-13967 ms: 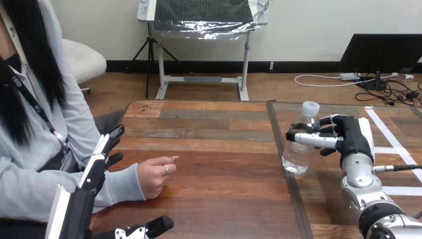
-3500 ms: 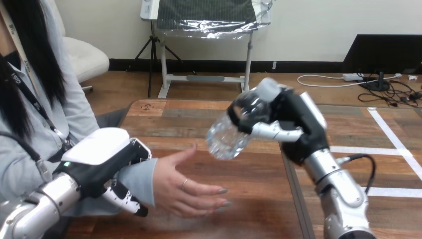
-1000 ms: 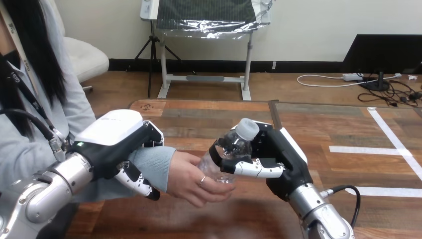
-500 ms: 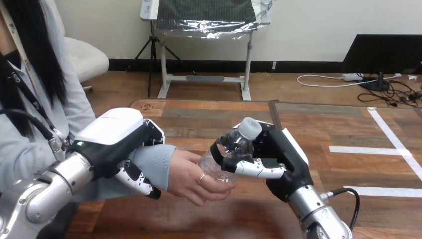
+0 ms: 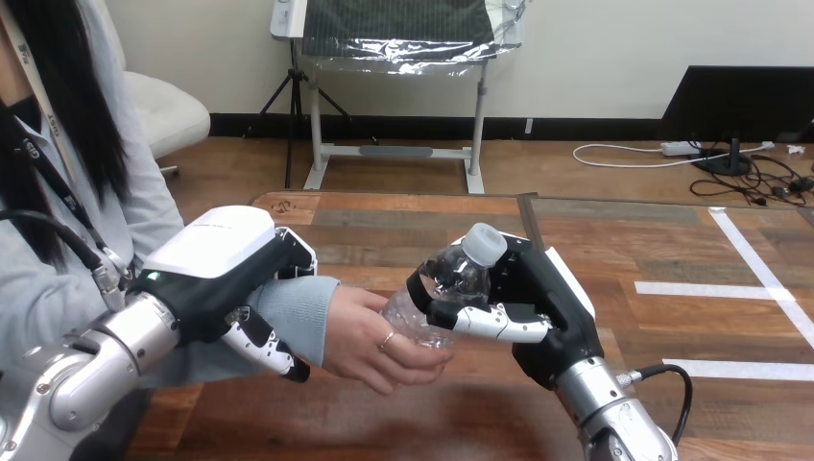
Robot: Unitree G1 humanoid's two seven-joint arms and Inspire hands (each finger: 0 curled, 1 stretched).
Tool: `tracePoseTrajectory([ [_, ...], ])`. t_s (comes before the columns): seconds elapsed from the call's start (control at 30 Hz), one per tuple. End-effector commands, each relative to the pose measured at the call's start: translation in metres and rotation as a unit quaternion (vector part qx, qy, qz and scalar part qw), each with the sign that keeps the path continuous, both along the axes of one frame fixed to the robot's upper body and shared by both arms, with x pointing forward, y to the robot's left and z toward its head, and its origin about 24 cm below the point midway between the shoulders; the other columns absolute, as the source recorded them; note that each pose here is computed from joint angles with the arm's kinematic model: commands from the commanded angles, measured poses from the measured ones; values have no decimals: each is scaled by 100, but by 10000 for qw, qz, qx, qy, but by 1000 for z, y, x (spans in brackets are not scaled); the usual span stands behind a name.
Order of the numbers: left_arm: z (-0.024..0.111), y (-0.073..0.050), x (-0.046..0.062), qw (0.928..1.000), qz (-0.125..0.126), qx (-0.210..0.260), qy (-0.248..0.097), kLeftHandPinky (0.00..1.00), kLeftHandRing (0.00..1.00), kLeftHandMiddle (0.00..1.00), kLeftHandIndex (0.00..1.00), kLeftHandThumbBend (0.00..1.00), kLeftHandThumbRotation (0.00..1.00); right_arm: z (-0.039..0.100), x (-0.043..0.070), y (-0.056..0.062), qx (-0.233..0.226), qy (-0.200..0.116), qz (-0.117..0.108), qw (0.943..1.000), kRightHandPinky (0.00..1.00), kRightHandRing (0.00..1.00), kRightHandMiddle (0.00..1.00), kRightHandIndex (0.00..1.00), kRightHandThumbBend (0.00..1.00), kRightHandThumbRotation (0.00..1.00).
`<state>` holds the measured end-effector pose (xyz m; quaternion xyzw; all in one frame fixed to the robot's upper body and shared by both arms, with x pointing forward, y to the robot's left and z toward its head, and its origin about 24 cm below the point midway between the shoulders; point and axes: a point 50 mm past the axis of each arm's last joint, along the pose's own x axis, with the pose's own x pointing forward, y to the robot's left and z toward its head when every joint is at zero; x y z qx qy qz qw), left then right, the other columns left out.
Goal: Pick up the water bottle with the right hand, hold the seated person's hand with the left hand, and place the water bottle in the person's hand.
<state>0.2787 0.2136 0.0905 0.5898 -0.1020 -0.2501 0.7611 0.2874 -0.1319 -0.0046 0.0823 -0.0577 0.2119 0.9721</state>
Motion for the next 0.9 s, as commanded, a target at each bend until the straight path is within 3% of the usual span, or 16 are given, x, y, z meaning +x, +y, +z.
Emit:
tracePoseTrajectory([
  [0.0, 34, -11, 9, 9962, -233, -194, -811, 26, 29, 35, 36, 94, 0, 20, 10, 10, -82, -496, 98, 9987, 37, 42, 47, 49, 82, 0],
  [0.13, 34, -11, 9, 9964, -205, -165, -800, 28, 31, 36, 39, 94, 2, 21, 11, 8, -353, -563, 83, 9978, 47, 52, 55, 56, 83, 1],
  [0.27, 34, -10, 8, 9966, -184, -155, -788, 33, 36, 41, 44, 95, 5, 22, 12, 7, -532, -578, 64, 9969, 62, 65, 65, 67, 85, 12],
  [0.57, 32, -8, 5, 9970, -144, -153, -750, 44, 49, 53, 56, 99, 14, 24, 14, 4, -738, -641, 29, 9952, 83, 81, 78, 82, 91, 29],
  [0.87, 31, -8, 3, 9978, -65, -48, -656, 53, 59, 65, 67, 100, 24, 26, 17, -2, -983, -705, -63, 9926, 91, 87, 84, 90, 94, 41],
])
